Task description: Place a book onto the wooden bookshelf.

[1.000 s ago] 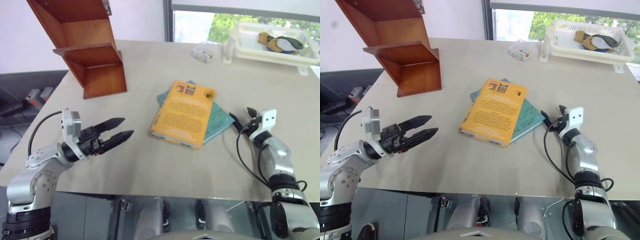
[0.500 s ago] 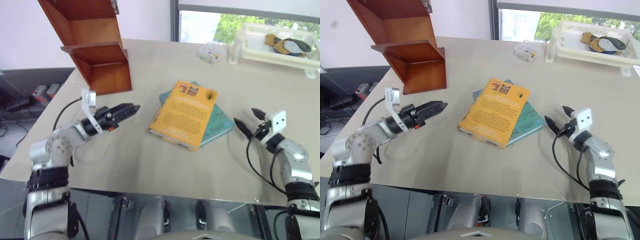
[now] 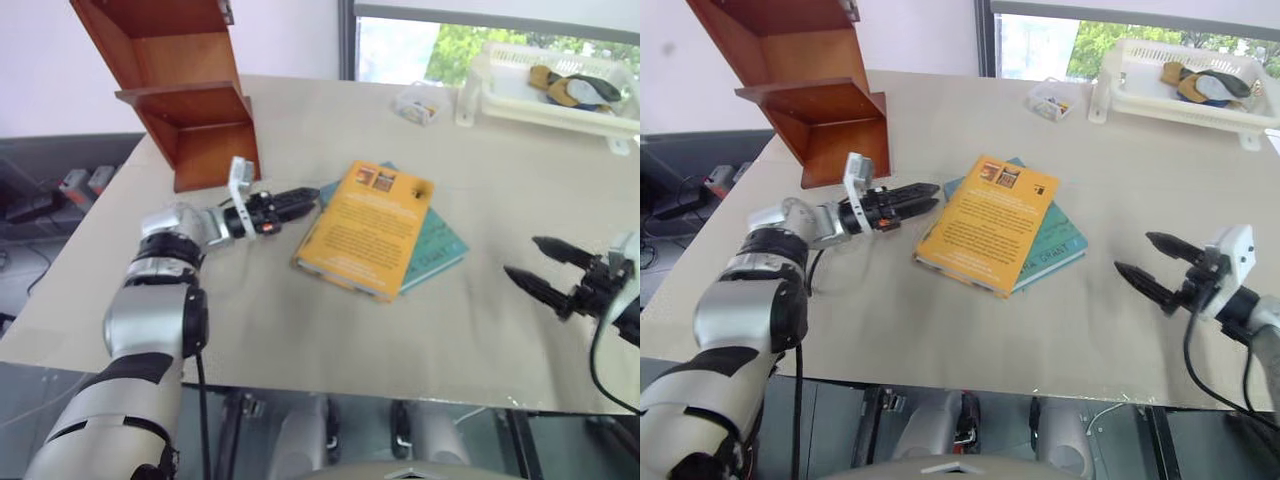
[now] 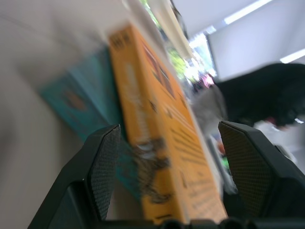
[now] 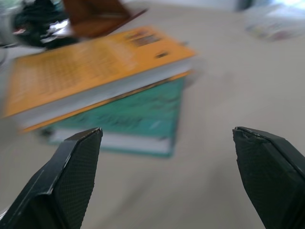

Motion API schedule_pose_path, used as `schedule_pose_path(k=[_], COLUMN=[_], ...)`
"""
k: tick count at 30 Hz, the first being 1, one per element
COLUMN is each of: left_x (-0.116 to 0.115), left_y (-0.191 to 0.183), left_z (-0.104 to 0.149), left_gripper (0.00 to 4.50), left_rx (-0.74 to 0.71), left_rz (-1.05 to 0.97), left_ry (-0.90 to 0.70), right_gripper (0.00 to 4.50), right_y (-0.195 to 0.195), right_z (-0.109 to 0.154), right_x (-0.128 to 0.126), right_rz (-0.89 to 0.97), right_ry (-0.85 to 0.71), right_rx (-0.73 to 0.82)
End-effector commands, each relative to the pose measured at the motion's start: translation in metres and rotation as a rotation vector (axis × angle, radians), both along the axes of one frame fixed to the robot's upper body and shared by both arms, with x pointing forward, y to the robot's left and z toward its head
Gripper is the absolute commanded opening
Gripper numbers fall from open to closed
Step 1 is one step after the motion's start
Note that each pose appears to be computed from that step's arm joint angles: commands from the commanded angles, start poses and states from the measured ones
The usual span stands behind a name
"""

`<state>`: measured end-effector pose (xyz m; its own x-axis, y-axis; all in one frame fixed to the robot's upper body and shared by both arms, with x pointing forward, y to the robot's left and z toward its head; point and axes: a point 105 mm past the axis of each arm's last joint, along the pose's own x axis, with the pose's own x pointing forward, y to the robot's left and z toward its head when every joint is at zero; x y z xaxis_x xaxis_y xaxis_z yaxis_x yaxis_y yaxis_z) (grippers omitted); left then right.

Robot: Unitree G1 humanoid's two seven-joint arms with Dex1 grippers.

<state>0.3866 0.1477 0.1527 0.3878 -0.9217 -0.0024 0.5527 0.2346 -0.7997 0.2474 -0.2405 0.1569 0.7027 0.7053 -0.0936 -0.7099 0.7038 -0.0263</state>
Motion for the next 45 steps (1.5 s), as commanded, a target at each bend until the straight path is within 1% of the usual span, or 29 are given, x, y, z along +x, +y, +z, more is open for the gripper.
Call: schedule_pose_path(k=[1, 7, 9, 13, 17, 23, 28, 31, 35, 37, 38, 42, 45], left_x=[-0.008, -0.02, -0.023, -0.026, -0.03, -0.031, -0.037, -0.039, -0.038, -0.038, -0.038, -0.035, -0.03], left_y=[-0.008, -0.021, -0.027, -0.036, -0.041, -0.05, -0.051, -0.051, -0.051, -0.051, -0.05, -0.045, -0.041], left_z=[0.007, -0.001, -0.008, -0.018, -0.033, -0.031, -0.043, -0.046, -0.044, -0.044, -0.043, -0.036, -0.024], left_gripper=[3.63, 3.63, 3.63, 3.63, 3.63, 3.63, 3.63, 2.82, 0.88, 0.34, 0.2, 0.19, 0.19], left_rx=[-0.005, -0.005, 0.013, 0.025, 0.08, 0.024, 0.044, 0.043, 0.024, 0.017, 0.014, -0.015, -0.051], left_rz=[-0.113, -0.222, -0.244, -0.273, -0.301, -0.317, -0.337, -0.337, -0.332, -0.329, -0.327, -0.306, -0.289], left_ry=[-0.004, 0.104, 0.143, 0.159, 0.173, 0.164, 0.193, 0.199, 0.201, 0.203, 0.204, 0.177, 0.123], right_gripper=[4.5, 4.5, 4.5, 4.5, 4.5, 4.5, 4.5, 4.5, 4.5, 4.5, 4.5, 4.5, 4.5], right_y=[0.004, 0.016, 0.02, 0.02, 0.02, 0.021, 0.025, 0.025, 0.027, 0.028, 0.029, 0.028, 0.025], right_z=[0.022, 0.028, 0.027, 0.026, 0.026, 0.024, 0.027, 0.028, 0.033, 0.037, 0.038, 0.039, 0.038], right_x=[-0.013, -0.02, -0.021, -0.022, -0.024, -0.027, -0.027, -0.027, -0.025, -0.026, -0.026, -0.029, -0.029], right_rz=[0.058, 0.097, 0.108, 0.112, 0.113, 0.112, 0.113, 0.118, 0.131, 0.147, 0.154, 0.178, 0.182], right_ry=[-0.02, -0.014, -0.013, -0.009, -0.008, -0.011, -0.026, -0.035, -0.071, -0.088, -0.092, -0.084, -0.076], right_rx=[-0.02, -0.03, -0.034, -0.059, -0.075, -0.075, -0.064, -0.065, -0.053, -0.027, -0.017, 0.008, 0.01])
